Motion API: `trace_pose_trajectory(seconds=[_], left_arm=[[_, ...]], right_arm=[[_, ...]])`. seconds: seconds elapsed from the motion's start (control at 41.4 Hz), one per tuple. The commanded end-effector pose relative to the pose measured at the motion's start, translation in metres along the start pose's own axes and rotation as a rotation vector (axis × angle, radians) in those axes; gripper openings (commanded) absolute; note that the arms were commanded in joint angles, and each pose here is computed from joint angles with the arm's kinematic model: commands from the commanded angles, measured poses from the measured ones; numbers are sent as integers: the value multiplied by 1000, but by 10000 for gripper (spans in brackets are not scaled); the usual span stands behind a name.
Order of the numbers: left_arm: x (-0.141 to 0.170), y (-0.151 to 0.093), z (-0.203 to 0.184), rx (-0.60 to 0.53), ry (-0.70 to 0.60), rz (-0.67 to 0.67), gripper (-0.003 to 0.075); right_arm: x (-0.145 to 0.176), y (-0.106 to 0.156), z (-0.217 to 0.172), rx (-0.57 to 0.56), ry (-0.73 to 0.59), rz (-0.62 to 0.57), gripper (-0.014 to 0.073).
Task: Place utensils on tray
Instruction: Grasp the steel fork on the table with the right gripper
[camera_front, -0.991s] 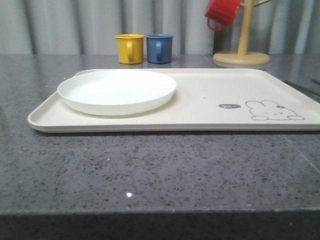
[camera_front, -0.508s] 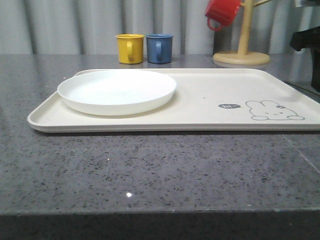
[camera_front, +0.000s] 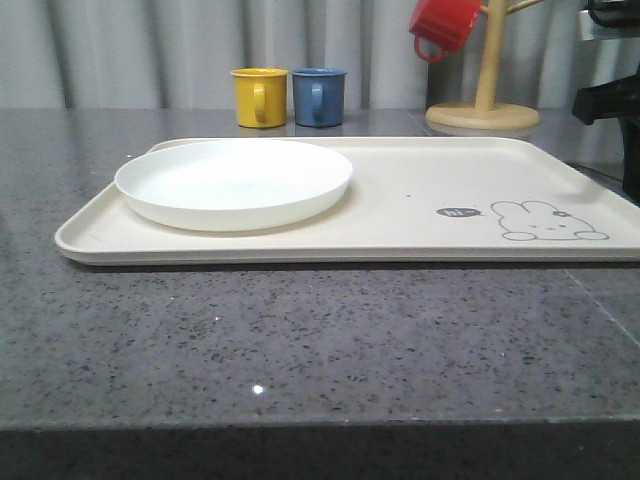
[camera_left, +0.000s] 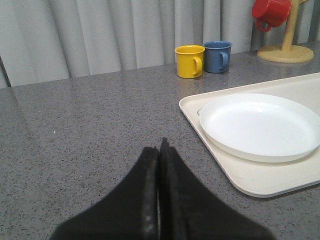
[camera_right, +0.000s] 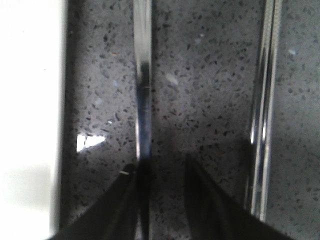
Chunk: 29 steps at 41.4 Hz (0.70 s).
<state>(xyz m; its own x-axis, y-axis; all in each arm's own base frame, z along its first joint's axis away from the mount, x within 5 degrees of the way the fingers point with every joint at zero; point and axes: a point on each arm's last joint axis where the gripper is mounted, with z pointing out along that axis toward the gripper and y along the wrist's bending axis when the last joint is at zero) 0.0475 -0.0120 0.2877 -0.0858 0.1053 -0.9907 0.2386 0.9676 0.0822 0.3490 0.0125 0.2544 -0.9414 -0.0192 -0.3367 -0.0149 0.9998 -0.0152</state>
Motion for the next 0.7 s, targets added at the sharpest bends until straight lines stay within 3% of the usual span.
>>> trace_pose_trajectory(seconds=[0.0,0.193,0.484,0.677], left_arm=[[-15,1,-2,-8,-93,-15,-19],[-15,1,-2,-8,-93,-15,-19],[-15,1,-2,-8,-93,-15,-19],[-15,1,-2,-8,-93,-15,-19]], right_arm=[[-9,0,-23,-4,-100,-10,97],[-8,0,-24,-5,-92,-9,-23],[-3,0,-64,-10,-141,78,-27],[-7,25,-91,8,-149,61,-27]])
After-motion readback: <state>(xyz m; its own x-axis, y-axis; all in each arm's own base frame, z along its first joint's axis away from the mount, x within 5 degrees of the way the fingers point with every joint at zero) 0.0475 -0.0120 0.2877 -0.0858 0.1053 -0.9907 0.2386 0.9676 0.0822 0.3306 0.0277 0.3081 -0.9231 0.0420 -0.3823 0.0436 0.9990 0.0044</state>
